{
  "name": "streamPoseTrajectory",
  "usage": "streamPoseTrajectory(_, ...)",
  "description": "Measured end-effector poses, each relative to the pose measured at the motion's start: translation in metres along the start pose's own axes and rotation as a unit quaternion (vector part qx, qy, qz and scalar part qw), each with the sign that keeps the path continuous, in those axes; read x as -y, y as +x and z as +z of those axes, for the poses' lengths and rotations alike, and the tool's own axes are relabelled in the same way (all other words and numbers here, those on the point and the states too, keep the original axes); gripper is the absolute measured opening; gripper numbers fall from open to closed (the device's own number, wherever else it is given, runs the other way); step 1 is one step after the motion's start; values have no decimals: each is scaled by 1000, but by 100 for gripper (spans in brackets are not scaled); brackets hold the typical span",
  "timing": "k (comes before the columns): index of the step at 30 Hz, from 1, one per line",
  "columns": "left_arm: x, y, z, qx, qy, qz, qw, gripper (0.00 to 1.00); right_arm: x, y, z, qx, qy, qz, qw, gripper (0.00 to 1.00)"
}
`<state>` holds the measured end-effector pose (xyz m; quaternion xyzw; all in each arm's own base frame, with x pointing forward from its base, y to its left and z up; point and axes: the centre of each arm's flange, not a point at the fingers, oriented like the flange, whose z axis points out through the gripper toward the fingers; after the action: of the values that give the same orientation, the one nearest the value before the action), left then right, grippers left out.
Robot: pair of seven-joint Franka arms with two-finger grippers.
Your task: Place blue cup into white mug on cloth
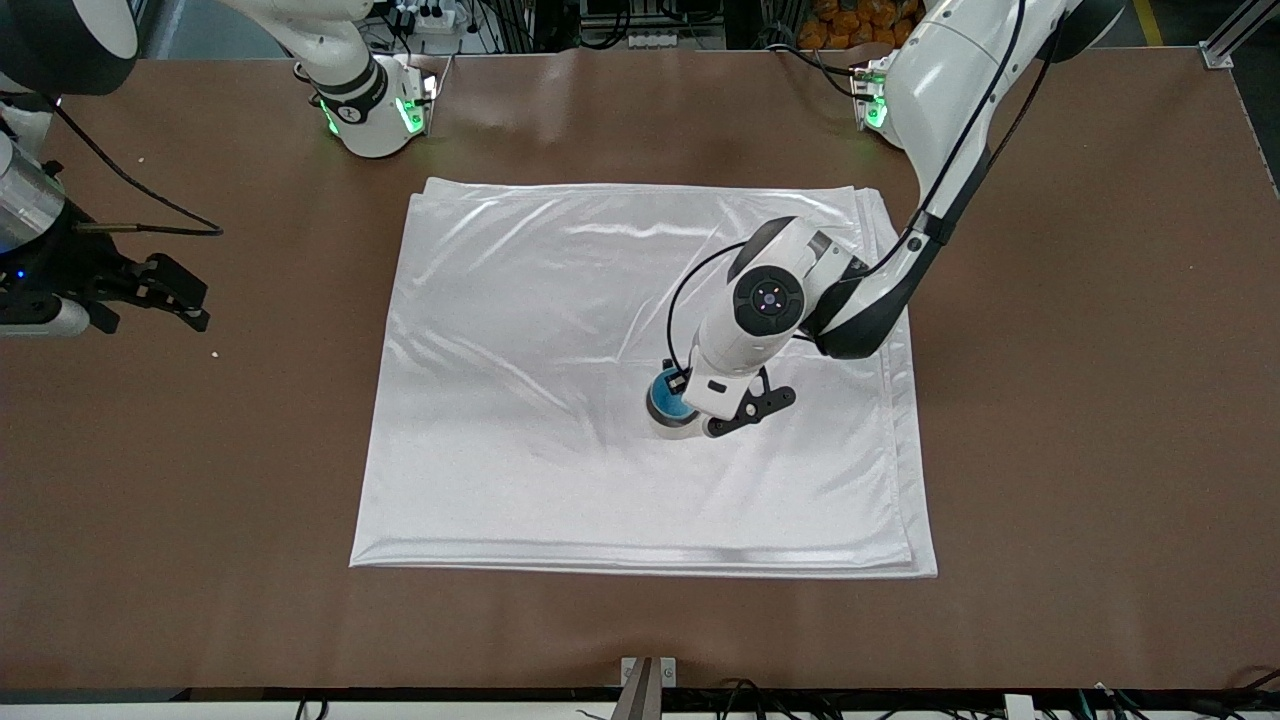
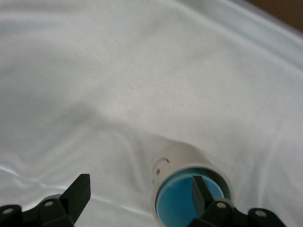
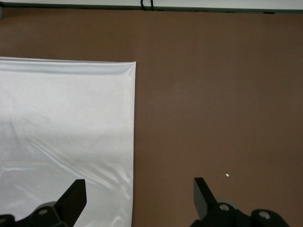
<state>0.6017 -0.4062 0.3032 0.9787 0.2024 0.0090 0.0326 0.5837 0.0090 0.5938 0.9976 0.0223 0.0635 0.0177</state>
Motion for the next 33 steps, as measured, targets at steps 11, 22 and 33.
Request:
streamPoseTrajectory(11, 97, 123, -47, -59, 30, 30, 997, 100, -3, 0, 0, -1, -1, -14, 1000, 100)
streamPoseTrajectory(22, 209, 214, -64, -63, 43, 72, 995, 100, -5, 0, 0, 0, 4, -18, 1000, 100)
streamPoseTrajectory(33, 226, 220, -77, -61, 47, 77, 994, 100, 0, -1, 0, 2, 6, -22, 1000, 100)
